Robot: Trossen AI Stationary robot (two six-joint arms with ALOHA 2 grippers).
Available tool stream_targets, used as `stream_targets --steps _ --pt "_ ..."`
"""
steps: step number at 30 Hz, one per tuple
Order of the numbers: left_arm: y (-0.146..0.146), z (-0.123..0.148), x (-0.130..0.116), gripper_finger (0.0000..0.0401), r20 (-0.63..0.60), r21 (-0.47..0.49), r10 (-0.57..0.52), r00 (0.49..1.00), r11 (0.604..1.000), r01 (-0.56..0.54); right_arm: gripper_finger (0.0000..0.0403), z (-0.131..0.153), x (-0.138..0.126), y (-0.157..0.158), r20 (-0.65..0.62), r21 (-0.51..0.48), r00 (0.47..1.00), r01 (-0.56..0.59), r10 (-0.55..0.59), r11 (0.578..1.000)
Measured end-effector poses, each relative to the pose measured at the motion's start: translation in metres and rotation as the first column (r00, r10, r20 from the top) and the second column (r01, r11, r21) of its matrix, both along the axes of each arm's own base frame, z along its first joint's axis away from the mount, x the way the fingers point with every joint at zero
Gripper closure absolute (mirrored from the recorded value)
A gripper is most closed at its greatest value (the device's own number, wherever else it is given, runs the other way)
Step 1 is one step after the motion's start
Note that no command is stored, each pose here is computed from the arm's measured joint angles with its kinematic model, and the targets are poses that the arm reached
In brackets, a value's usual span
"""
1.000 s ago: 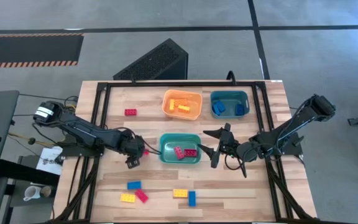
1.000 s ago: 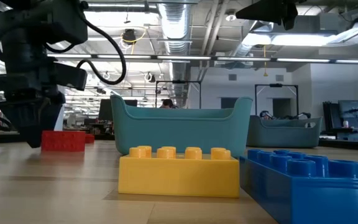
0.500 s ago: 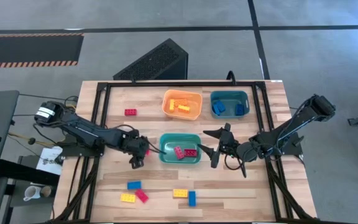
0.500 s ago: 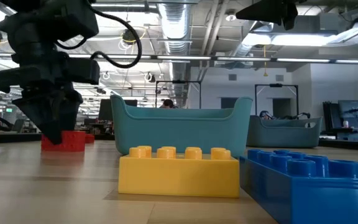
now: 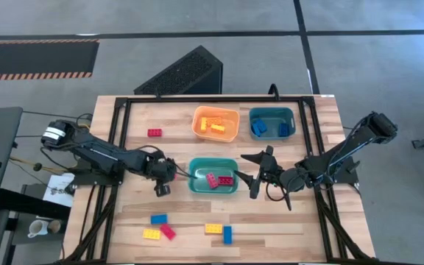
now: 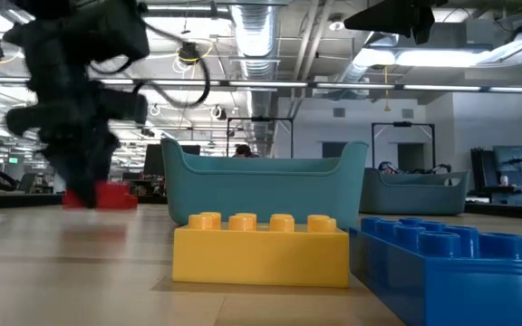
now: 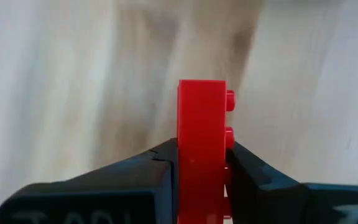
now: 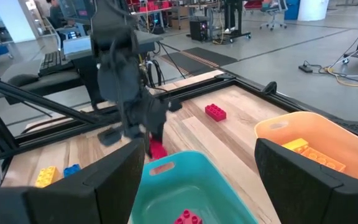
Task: Sort & place blocks by color
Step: Put the red game piece into the green bin, then put the yellow game piece into the yellow bin
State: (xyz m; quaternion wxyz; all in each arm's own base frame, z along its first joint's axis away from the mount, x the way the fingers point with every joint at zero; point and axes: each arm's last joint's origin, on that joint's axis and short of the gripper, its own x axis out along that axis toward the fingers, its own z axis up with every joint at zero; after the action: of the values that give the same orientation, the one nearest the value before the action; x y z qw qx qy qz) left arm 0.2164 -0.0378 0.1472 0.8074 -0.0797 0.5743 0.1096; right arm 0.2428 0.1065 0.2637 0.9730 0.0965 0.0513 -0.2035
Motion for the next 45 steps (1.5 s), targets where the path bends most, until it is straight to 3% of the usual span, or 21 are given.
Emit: stream_targets --steps 6,9,14,20,30,33,41,45 --pt "0.011 0.042 0.0 0.0344 0.2 0.062 -0.009 0.98 0.998 -0.004 0.0078 0.0 0.0 0.0 0.0 0.0 1.0 -0.001 0.001 1.0" --pt "0.013 0.065 0.004 0.0341 0.362 0.066 -0.036 0.932 0.998 0.013 0.0078 0.0 0.0 0.0 0.0 -0.001 1.0 0.003 -0.003 1.0" --pt "0.013 0.084 0.014 0.0342 0.525 0.057 -0.099 0.846 0.995 0.081 0.0078 0.0 0.0 0.0 0.0 -0.001 1.0 0.004 -0.004 1.0" --pt "0.008 0.08 0.034 0.0342 0.606 0.027 -0.137 0.783 0.988 0.152 0.0078 0.0 0.0 0.0 0.001 0.002 1.0 0.007 -0.007 1.0" --pt "0.007 0.054 0.059 0.034 0.6 -0.016 -0.154 0.785 0.979 0.204 0.0078 -0.001 0.0 0.0 -0.004 0.002 1.0 0.007 -0.007 1.0" --pt "0.007 0.052 0.062 0.0316 0.611 -0.024 -0.142 0.779 0.98 0.197 0.0078 -0.001 0.0 -0.001 -0.007 0.0 1.0 0.007 -0.007 1.0" --pt "0.008 0.052 0.063 0.0192 0.613 -0.018 -0.133 0.779 0.983 0.182 0.0078 -0.001 0.0 -0.001 -0.01 -0.002 1.0 0.007 -0.007 1.0" --pt "0.008 0.054 0.063 0.0159 0.627 0.0 -0.131 0.768 0.986 0.169 0.0078 -0.001 0.0 -0.001 -0.01 -0.001 1.0 0.007 -0.007 1.0"
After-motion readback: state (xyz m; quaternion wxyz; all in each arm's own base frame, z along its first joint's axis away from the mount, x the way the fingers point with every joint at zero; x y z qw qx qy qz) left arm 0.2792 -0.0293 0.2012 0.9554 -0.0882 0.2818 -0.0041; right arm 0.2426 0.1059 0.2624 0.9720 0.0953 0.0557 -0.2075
